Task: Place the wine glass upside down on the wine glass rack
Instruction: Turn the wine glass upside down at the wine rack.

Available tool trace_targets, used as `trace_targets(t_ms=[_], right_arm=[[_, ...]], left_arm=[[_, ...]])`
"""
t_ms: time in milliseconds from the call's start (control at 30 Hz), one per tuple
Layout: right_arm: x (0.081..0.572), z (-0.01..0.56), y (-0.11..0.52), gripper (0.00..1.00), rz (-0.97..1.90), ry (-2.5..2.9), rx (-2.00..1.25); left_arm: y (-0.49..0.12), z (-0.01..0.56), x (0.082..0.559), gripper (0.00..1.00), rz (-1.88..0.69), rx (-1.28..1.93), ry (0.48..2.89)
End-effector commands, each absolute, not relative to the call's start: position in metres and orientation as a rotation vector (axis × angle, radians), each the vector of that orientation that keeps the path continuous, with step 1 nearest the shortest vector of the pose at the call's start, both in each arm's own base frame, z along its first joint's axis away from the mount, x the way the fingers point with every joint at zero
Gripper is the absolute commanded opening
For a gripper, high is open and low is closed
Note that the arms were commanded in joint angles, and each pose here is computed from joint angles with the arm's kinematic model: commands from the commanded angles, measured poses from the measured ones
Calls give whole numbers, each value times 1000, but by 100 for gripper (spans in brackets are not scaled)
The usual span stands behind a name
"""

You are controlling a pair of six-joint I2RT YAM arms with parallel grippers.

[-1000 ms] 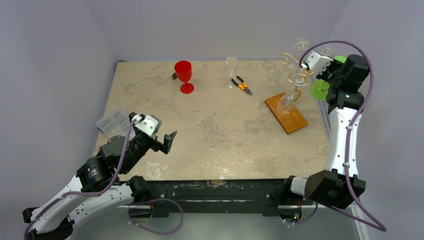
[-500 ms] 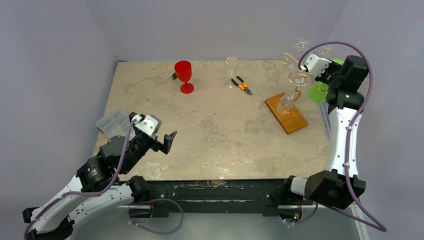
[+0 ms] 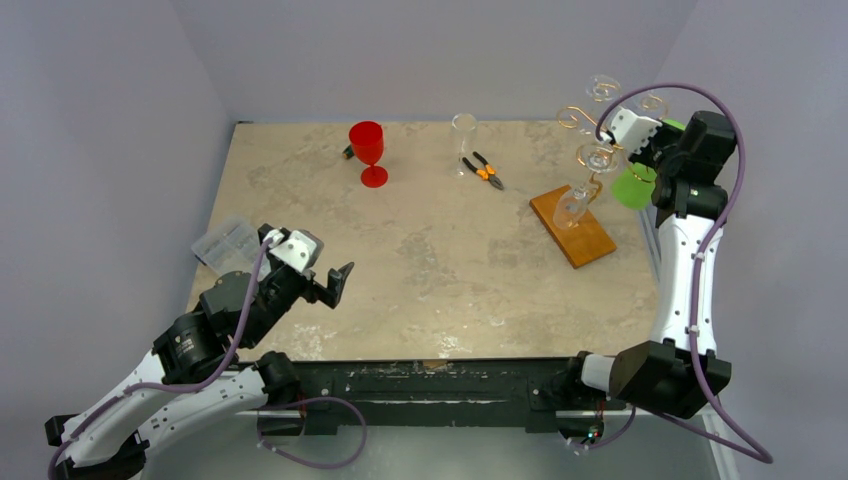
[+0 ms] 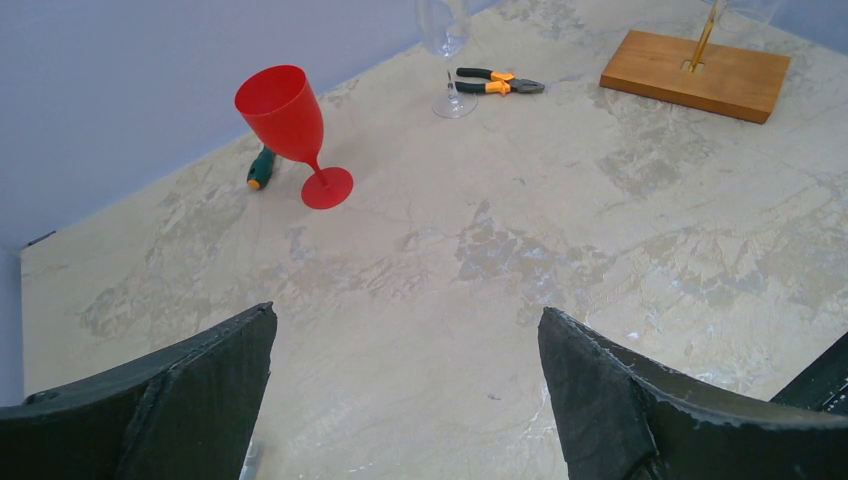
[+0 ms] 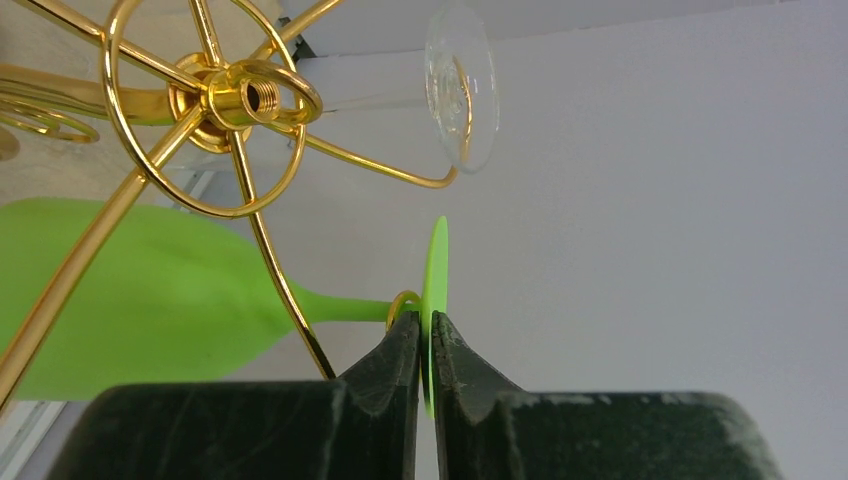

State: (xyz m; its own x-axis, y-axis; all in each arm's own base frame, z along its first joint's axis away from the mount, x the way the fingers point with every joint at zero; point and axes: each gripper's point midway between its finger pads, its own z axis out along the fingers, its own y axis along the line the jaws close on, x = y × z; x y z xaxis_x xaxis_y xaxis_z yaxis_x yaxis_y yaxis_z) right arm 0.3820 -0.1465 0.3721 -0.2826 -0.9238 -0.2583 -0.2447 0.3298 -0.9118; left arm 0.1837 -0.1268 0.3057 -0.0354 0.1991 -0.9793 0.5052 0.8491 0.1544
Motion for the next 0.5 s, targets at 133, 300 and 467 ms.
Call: trace_targets(t_ms=[133, 300, 467], right_arm=[[380, 390, -136, 9, -993, 1669, -1046], [381, 390, -133, 12, -987, 1665, -1051], [381, 387, -131, 14, -978, 1670, -1059]], left_arm=[[-129, 314, 186, 100, -275, 560, 1578], [-129, 314, 186, 100, -274, 558, 1578], [-129, 314, 186, 100, -274, 558, 1578]])
